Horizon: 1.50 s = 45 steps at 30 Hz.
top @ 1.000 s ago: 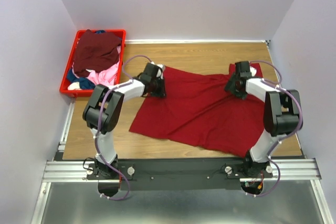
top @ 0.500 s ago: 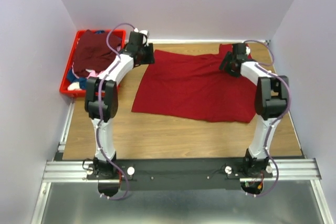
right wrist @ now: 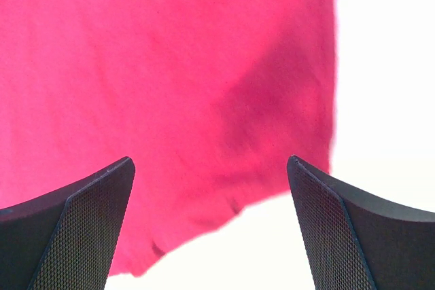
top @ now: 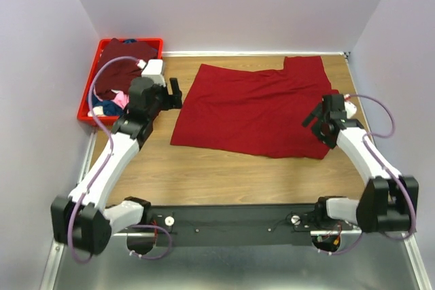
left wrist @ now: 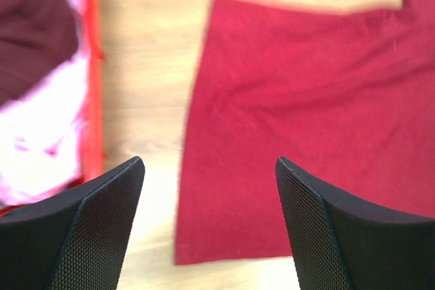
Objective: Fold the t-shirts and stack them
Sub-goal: Flatten the tshirt out
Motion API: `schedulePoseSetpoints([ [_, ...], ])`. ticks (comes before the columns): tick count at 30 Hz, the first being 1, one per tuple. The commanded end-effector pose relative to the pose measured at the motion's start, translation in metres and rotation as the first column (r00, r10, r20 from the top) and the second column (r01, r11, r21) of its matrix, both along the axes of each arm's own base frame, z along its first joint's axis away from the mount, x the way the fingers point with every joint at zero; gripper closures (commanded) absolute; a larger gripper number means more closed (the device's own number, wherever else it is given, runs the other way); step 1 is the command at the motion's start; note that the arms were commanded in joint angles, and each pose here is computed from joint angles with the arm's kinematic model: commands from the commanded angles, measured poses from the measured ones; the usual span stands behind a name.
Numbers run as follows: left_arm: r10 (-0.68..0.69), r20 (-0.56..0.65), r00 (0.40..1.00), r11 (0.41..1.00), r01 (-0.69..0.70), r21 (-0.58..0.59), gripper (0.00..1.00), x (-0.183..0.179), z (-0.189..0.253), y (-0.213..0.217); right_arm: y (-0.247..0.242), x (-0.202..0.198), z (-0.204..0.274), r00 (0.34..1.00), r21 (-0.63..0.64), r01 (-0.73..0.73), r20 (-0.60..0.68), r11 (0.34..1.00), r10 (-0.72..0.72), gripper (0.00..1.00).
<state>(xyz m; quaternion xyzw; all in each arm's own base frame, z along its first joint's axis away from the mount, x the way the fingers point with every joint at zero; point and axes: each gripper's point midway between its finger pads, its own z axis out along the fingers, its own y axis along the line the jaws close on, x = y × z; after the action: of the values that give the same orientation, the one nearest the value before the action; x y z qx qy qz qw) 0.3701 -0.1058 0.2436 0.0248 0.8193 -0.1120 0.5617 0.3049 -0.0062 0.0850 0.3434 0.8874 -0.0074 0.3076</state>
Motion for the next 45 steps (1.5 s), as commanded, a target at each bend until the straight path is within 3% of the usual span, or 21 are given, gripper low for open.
schedulePoseSetpoints([
  [1, 0.086, 0.183, 0.979, 0.996, -0.088, 0.007, 0.13, -0.006, 0.035, 0.022, -0.008, -0.052, -0.003, 0.983, 0.035, 0.174, -0.059, 0.984, -0.171, 0.00],
  [6, 0.062, 0.199, 0.978, 0.998, -0.065, 0.012, 0.13, -0.012, 0.035, 0.020, 0.000, -0.077, -0.021, 0.962, 0.117, 0.266, -0.098, 0.957, -0.255, 0.01],
  [10, 0.058, 0.196, 0.979, 0.998, -0.062, 0.012, 0.14, -0.012, 0.033, 0.020, -0.002, -0.093, -0.043, 0.934, 0.112, 0.343, -0.144, 0.933, -0.326, 0.06],
  [22, 0.054, 0.179, 0.982, 0.998, -0.059, 0.019, 0.15, -0.012, 0.025, 0.019, -0.008, -0.066, -0.060, 0.924, 0.138, 0.381, -0.022, 0.914, -0.382, 0.17],
  [25, 0.051, 0.175, 0.983, 0.998, -0.055, 0.020, 0.15, -0.011, 0.023, 0.018, -0.011, -0.062, -0.064, 0.920, 0.128, 0.390, -0.010, 0.912, -0.392, 0.30],
  [26, 0.051, 0.169, 0.984, 0.998, -0.055, 0.022, 0.15, -0.010, 0.021, 0.018, -0.015, -0.062, -0.066, 0.918, 0.111, 0.396, -0.005, 0.912, -0.398, 0.43],
  [28, 0.049, 0.169, 0.984, 0.998, -0.054, 0.022, 0.16, -0.010, 0.021, 0.018, -0.018, -0.062, -0.065, 0.919, 0.093, 0.392, 0.001, 0.915, -0.394, 0.58],
  [29, 0.051, 0.170, 0.984, 0.998, -0.055, 0.022, 0.16, -0.010, 0.021, 0.018, -0.018, -0.059, -0.059, 0.930, 0.084, 0.364, 0.018, 0.928, -0.366, 0.72],
  [33, 0.043, 0.159, 0.986, 0.999, -0.047, 0.026, 0.16, -0.008, 0.017, 0.016, -0.018, -0.041, -0.017, 0.958, 0.064, 0.265, 0.098, 0.962, -0.270, 0.96],
  [36, 0.020, 0.146, 0.989, 0.999, -0.024, 0.026, 0.16, -0.006, 0.013, 0.011, -0.016, -0.014, 0.010, 0.971, 0.047, 0.209, 0.110, 0.977, -0.213, 0.99],
  [45, -0.028, 0.104, 0.994, 0.999, 0.025, 0.039, 0.16, -0.003, -0.002, 0.002, 0.009, 0.112, 0.001, 0.997, 0.094, 0.068, 0.025, 0.993, -0.071, 0.99],
])
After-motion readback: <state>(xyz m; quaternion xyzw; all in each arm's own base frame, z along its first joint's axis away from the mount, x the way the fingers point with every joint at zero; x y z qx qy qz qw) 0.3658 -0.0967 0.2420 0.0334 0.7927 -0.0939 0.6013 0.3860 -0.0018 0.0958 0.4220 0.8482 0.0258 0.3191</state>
